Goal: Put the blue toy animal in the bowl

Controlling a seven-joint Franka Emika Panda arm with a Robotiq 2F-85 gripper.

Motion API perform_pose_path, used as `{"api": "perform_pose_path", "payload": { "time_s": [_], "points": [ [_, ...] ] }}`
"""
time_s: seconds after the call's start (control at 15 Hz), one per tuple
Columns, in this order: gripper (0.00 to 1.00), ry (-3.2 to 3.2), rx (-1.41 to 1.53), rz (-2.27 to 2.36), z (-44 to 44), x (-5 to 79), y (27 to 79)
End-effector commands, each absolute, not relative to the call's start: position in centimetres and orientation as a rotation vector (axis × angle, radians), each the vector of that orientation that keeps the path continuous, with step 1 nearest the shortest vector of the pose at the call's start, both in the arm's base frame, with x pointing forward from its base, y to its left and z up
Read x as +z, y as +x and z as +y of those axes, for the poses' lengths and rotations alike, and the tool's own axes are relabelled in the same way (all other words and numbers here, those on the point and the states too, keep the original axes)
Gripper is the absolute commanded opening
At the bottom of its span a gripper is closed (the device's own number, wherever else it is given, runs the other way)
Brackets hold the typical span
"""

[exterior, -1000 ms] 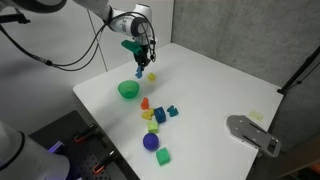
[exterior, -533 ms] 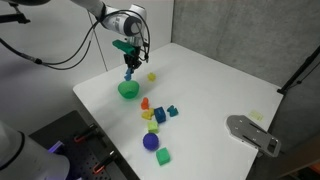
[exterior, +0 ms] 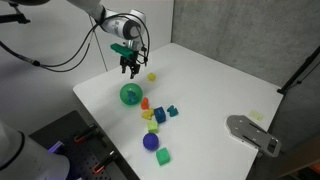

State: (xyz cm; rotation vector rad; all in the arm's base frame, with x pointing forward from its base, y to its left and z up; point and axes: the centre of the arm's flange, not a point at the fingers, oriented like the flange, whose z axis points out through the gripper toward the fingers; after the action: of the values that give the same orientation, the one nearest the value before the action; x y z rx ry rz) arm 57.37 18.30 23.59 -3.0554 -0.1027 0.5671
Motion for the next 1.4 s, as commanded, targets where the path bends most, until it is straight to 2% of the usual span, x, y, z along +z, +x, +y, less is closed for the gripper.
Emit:
{"api": "perform_pose_path", "payload": {
  "time_s": [0.0,0.67,1.33],
  "points": [
    [1.0,-3.037,0.594,-0.099,17.1,24.7,57.4],
    [1.0,-3.043,0.464,0.052,10.4,32.5,58.8],
    [1.0,-3.135,0.147,0.087,5.2,43.5,54.6]
  ]
}}
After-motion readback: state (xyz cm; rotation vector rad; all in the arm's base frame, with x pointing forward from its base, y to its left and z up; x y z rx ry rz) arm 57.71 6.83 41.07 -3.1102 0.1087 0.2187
